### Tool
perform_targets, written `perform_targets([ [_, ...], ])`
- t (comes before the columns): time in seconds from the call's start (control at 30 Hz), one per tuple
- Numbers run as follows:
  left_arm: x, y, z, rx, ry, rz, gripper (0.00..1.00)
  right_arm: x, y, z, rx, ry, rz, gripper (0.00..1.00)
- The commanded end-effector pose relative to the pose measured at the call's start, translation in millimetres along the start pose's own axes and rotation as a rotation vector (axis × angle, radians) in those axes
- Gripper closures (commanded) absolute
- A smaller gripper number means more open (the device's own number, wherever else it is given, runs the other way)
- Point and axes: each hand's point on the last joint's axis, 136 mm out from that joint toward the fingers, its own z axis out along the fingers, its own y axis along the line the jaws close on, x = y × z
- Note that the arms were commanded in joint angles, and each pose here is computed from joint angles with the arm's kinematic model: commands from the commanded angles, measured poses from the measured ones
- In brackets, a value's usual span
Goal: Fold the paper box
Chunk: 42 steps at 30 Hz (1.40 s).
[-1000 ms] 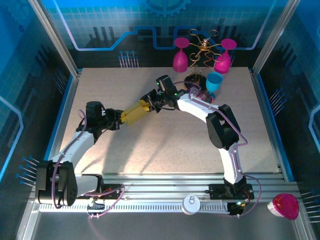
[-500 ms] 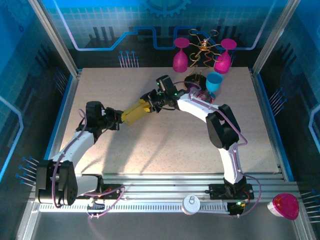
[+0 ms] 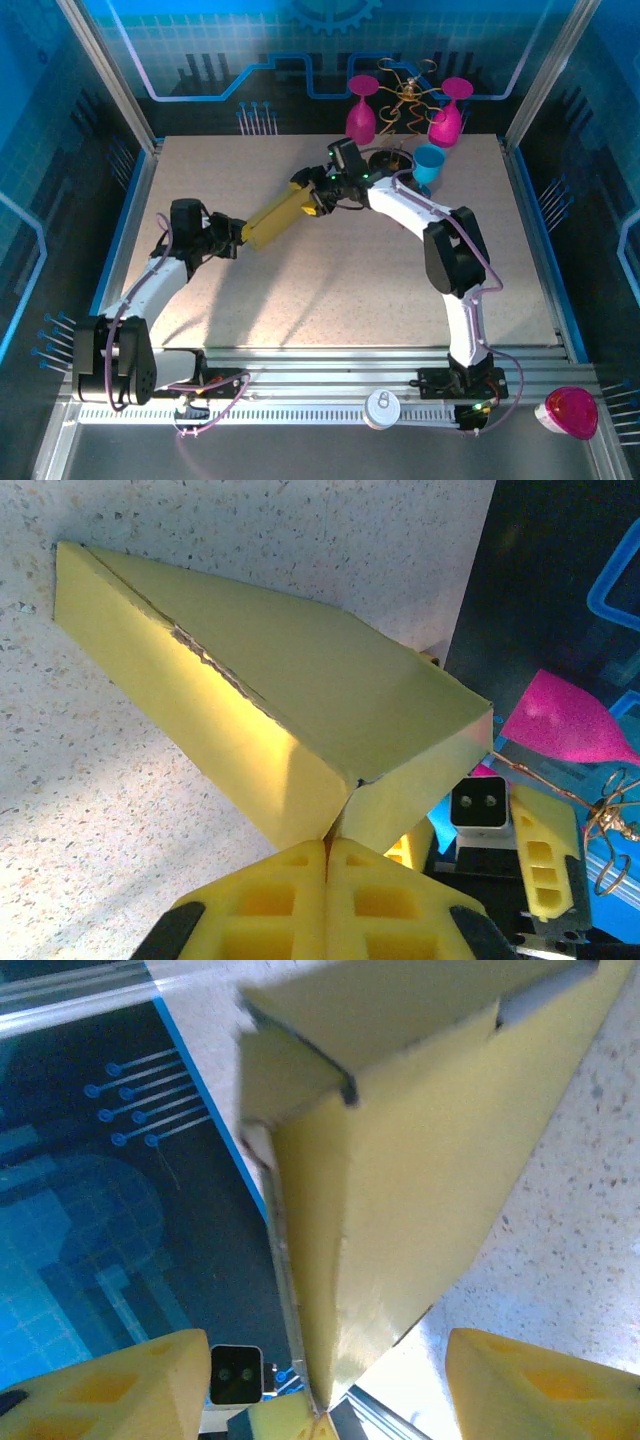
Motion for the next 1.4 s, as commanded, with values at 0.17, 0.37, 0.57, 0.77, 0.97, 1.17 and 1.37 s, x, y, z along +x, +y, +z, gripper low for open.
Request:
perform_targets([
  [0.17,-9,40,4,-0.149,-0.017,-0.065,1.0,-30,8,-12,-0.054,0.005,-0.042,0.43],
  [0.37,-9,40,3,-0.15,-0.015,-0.062,1.0,-41,-5,2,-0.035,0.011,-0.023,0.47],
  [0.57,-10,39,3,-0.15,-0.015,-0.061,1.0,-50,-17,11,-0.003,0.019,-0.008,0.57],
  [0.77,-10,39,3,-0.151,-0.014,-0.063,1.0,-57,-30,10,0.004,-0.001,0.016,0.69],
  [0.97,-11,40,3,-0.152,-0.01,-0.06,1.0,-56,-42,13,0.027,0.005,0.034,0.88],
  [1.17,-11,37,3,-0.15,-0.005,-0.05,0.98,-55,-55,11,0.048,0.003,0.048,0.91],
  [1.37,-6,33,-2,-0.147,0.004,-0.035,0.74,-55,-47,0,0.02,-0.006,0.03,0.85],
])
